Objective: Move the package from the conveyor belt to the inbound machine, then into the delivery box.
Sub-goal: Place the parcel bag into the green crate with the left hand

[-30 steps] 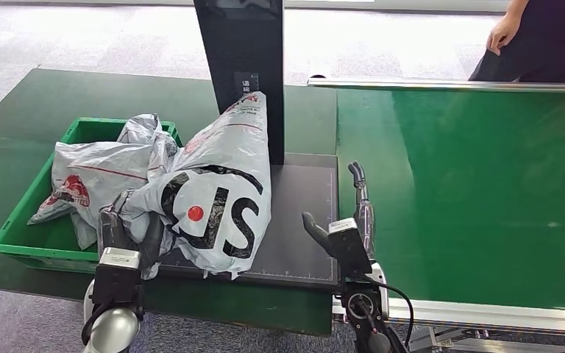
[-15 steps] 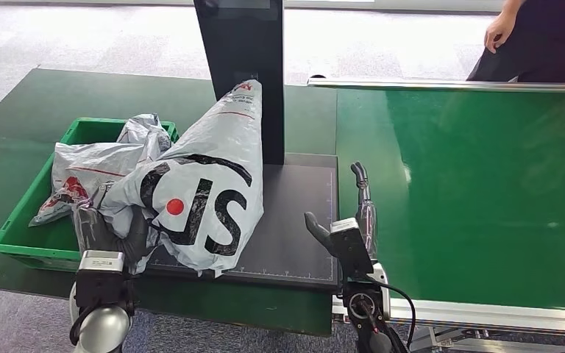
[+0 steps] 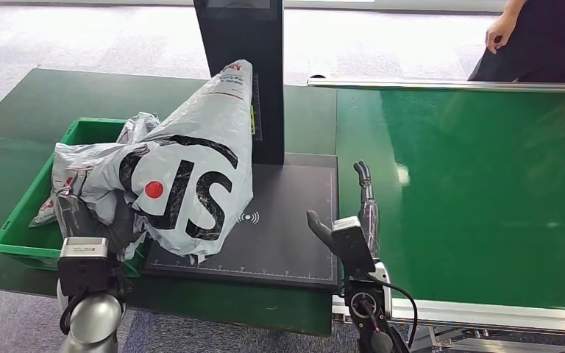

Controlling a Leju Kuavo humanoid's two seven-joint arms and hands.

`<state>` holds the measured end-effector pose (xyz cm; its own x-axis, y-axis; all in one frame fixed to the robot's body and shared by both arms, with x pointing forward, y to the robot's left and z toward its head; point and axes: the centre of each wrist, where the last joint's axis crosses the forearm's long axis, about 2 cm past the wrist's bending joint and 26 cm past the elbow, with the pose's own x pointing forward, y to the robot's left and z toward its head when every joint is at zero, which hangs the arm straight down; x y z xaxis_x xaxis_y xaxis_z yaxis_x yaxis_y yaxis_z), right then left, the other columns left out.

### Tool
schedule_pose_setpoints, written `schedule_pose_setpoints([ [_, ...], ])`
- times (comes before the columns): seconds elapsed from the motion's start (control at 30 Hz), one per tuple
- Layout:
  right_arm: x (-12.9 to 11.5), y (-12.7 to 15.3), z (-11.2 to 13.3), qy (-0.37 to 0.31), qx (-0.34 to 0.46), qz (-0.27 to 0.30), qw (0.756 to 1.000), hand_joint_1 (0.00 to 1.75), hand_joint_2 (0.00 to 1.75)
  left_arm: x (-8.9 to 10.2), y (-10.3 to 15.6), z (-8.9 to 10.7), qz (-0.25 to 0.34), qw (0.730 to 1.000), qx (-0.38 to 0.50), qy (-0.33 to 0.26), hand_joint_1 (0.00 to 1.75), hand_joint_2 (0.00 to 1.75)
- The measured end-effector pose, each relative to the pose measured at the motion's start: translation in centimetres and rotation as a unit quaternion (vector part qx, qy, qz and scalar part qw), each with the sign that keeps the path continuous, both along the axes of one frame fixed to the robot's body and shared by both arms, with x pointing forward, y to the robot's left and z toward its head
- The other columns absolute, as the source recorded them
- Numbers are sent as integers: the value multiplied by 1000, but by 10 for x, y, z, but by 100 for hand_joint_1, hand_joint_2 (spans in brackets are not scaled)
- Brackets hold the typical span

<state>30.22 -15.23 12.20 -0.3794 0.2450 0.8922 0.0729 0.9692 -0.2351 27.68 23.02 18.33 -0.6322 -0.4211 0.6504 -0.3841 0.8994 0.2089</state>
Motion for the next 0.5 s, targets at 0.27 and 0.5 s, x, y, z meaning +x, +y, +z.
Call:
schedule_pose_setpoints([
  [0.27, 0, -1, 2, 1, -1, -1, 1000, 0, 175, 5, 3, 9, 9, 1000, 4, -16, 140, 175],
  [0.5, 0, -2, 1, 1, -2, -4, 1000, 0, 175, 7, 9, 11, 24, 1000, 2, -18, 136, 175],
])
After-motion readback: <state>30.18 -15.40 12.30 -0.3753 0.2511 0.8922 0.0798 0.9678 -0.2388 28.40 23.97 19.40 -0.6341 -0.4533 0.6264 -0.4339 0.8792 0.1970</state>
